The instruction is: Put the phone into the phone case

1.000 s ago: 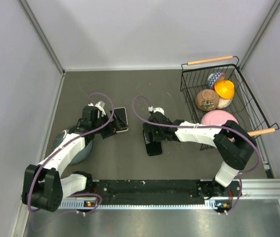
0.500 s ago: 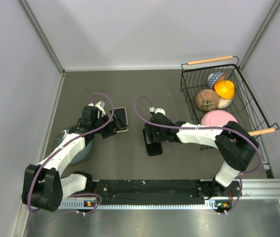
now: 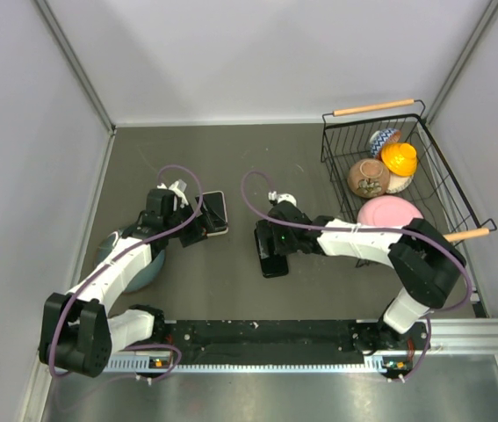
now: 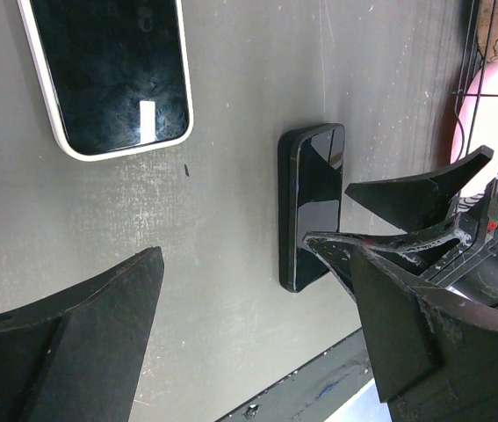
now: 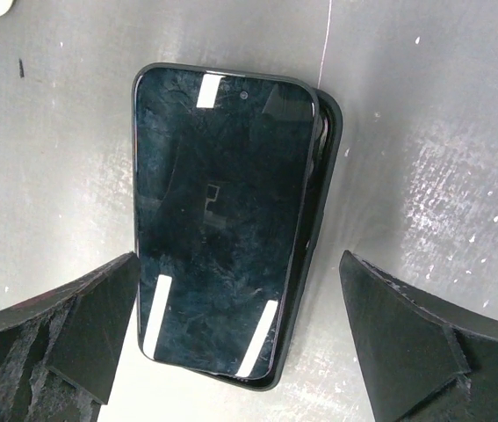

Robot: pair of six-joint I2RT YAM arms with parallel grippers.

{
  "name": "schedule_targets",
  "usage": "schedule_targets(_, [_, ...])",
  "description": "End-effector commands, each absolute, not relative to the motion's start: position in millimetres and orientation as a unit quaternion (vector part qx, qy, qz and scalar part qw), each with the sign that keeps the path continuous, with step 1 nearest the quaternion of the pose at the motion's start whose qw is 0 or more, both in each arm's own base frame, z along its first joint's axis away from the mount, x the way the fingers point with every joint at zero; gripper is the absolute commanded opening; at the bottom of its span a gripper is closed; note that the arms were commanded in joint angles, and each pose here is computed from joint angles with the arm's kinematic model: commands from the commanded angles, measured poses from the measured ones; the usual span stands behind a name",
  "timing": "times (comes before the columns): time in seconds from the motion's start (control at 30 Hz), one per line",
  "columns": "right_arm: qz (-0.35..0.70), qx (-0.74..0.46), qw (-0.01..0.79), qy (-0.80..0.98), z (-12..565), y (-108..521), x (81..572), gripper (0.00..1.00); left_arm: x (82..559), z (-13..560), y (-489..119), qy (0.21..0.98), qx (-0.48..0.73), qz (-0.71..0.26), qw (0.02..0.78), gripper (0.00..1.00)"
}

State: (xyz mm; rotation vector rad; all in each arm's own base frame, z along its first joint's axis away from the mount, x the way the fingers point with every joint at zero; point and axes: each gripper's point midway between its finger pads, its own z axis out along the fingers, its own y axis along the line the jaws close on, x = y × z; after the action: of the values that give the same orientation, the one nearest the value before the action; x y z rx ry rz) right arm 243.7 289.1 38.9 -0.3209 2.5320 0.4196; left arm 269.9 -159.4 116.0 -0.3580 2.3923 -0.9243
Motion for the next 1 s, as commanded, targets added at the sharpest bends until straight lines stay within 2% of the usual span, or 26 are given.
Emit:
schedule_targets(0.0, [0.175, -0.12, 0.295, 0.932, 60, 303, 257, 0.96, 272, 121, -161, 0.885, -0.128, -0.352, 0.278, 0.92])
schedule_targets(0.1, [0.175, -0.124, 0.291, 0.932, 58, 306, 259, 0.99, 273, 123, -162, 0.884, -0.127, -0.353, 0.279, 0.92])
schedule_targets(0.5, [0.151, -0.129, 0.284, 0.938, 45, 306, 265, 0.99, 277, 126, -164, 0.883, -0.124, -0.356, 0.279, 0.91])
schedule_targets(0.7, [0.143, -0.133, 0.272, 0.942, 34, 301, 260, 0.94, 276, 122, -163, 0.884, -0.125, -0.356, 0.276, 0.91])
schedule_targets(0.83, [0.141, -0.131, 0.267, 0.944, 28, 295, 254, 0.82, 275, 118, -165, 0.883, -0.129, -0.36, 0.273, 0.91])
schedule_targets(0.97, [0.152, -0.125, 0.257, 0.946, 22, 295, 246, 0.61, 274, 118, -167, 0.882, -0.127, -0.366, 0.269, 0.91])
